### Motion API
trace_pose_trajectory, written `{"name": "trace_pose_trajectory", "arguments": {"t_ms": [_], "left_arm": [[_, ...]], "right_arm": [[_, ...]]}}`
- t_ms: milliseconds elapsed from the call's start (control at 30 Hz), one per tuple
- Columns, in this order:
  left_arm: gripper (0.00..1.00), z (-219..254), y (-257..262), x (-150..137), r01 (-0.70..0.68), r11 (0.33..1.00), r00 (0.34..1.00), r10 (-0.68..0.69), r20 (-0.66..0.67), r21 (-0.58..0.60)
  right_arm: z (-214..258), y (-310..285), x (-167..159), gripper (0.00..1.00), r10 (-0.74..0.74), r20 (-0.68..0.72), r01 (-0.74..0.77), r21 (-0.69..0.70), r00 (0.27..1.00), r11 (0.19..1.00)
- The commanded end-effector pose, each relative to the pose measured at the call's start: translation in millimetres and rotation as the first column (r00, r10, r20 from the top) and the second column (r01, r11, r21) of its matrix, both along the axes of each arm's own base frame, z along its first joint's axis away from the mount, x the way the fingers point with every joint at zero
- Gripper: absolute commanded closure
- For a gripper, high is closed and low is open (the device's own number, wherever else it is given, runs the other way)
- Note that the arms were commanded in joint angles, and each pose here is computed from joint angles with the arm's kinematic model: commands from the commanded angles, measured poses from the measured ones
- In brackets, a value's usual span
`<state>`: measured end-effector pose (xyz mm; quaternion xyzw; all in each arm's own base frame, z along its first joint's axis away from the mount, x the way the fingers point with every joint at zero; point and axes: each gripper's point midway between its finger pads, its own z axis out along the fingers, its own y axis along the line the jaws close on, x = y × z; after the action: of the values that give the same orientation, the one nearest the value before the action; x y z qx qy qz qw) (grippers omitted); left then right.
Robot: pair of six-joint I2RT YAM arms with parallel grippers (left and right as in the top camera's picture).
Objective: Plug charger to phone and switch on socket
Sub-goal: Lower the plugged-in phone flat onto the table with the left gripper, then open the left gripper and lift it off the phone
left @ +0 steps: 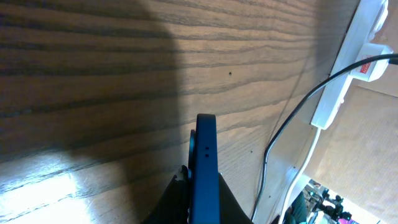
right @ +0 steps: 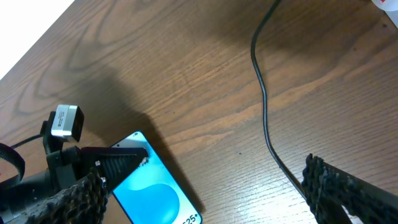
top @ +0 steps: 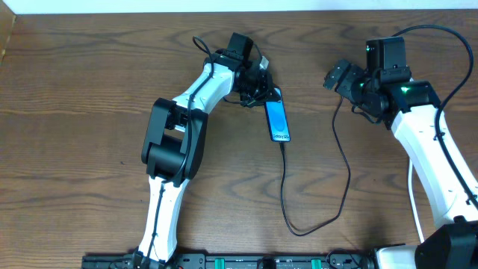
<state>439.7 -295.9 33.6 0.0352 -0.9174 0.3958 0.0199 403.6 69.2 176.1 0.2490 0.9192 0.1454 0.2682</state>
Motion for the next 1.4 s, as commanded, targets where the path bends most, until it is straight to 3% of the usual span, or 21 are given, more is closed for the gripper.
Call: {"name": "trace_pose_trajectory", "arguments": {"t_ms": [0, 833, 1033, 1300, 1367], "left_arm": [[0.92, -6.0, -2.0, -4.1, -0.001, 1.000, 1.000, 0.001, -0.029, -0.005], [0.92, -21.3, -17.3, -21.3, 0.072, 0.997, 0.997, -0.071, -0.021, 0.035], [0.72, -23.0, -15.9, -20.4, 0.068, 0.997, 0.998, -0.067, -0.017, 0.049], [0.71, -23.0, -15.9, -20.4, 0.068, 0.997, 0.998, -0.067, -0.017, 0.049], [0.66, -23.0, -15.9, -20.4, 0.068, 0.997, 0.998, -0.067, -0.017, 0.049]], "right_arm": [[6.7, -3.0, -0.4, 0.01, 0.003, 0.020, -0.003, -0.020, 1.000, 1.000], [5.8, -3.8, -1.5, 0.01, 0.007, 0.015, -0.007, -0.028, 1.000, 1.000], [5.9, -3.8, -1.5, 0.01, 0.007, 0.015, -0.006, -0.028, 1.000, 1.000], [5.9, -3.8, -1.5, 0.01, 0.007, 0.015, -0.006, -0.028, 1.000, 1.000], [5.9, -3.8, -1.5, 0.01, 0.007, 0.015, -0.006, -0.028, 1.000, 1.000]]}}
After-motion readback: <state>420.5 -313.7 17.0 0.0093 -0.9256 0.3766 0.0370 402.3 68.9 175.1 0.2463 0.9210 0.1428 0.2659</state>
